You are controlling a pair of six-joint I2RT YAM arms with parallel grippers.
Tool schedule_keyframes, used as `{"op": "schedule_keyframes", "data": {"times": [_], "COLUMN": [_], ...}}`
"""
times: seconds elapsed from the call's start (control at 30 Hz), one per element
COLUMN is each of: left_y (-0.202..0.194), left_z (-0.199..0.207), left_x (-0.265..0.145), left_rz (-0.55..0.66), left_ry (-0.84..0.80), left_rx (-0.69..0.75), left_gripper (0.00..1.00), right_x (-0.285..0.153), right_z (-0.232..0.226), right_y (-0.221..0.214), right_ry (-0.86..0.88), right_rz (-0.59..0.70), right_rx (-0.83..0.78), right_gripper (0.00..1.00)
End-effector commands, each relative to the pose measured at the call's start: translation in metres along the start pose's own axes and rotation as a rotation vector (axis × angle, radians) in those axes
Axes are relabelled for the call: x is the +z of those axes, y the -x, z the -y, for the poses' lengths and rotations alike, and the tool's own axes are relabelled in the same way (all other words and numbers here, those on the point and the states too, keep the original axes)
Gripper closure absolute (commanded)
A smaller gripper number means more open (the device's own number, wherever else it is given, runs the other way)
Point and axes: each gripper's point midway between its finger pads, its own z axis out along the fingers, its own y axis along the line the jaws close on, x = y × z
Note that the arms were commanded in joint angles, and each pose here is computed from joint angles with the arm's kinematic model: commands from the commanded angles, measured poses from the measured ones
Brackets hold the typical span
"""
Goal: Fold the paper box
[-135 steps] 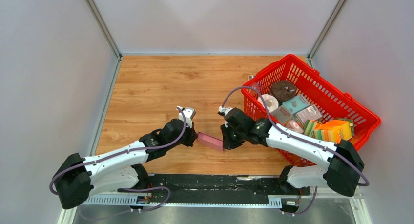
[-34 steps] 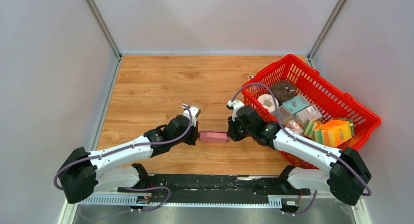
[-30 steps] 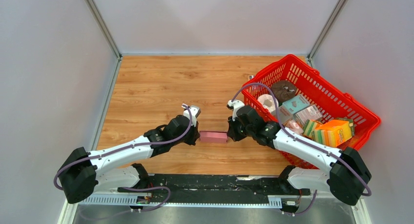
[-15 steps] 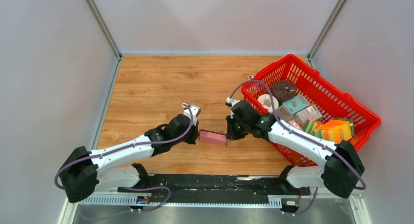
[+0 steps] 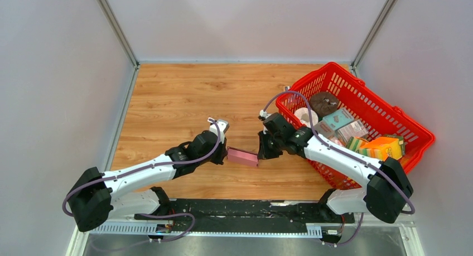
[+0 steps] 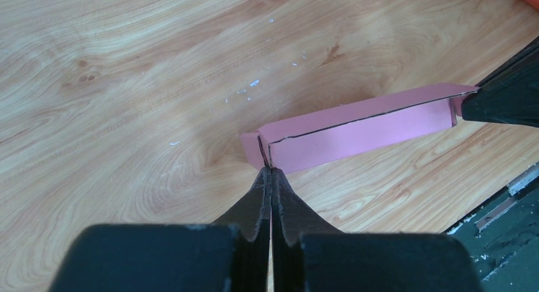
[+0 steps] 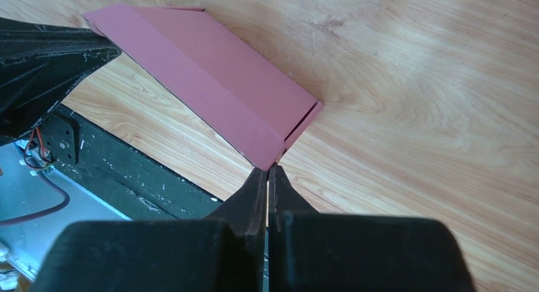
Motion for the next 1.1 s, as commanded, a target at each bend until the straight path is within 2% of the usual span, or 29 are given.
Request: {"op": "schedule_keyframes", "data": {"times": [0.0,0.4,1.07], "left_y": [-0.003,-0.005,-0.001], "left_z": [0.011,0.010,0.011], "left_x": [0.002,0.002,0.002], "left_rz": [-0.027,-0.030,-0.026], "left_ry": [-0.047,-0.047,-0.045], "left_rx": [0.009,0.008,0.014], "left_gripper": [1.00,1.00,1.00], "right_x": [-0.002,-0.002,0.014], "right_z": [-0.031,-0.036,-0.006], "right_y": [0.018,0.022,0.008], "right_ry": [0.120,0.156,0.065], "right_rz": [0.027,0.023,0.033], "right_rx": [0.043,0.081,0.075], "right_gripper": [1.00,1.00,1.00]}}
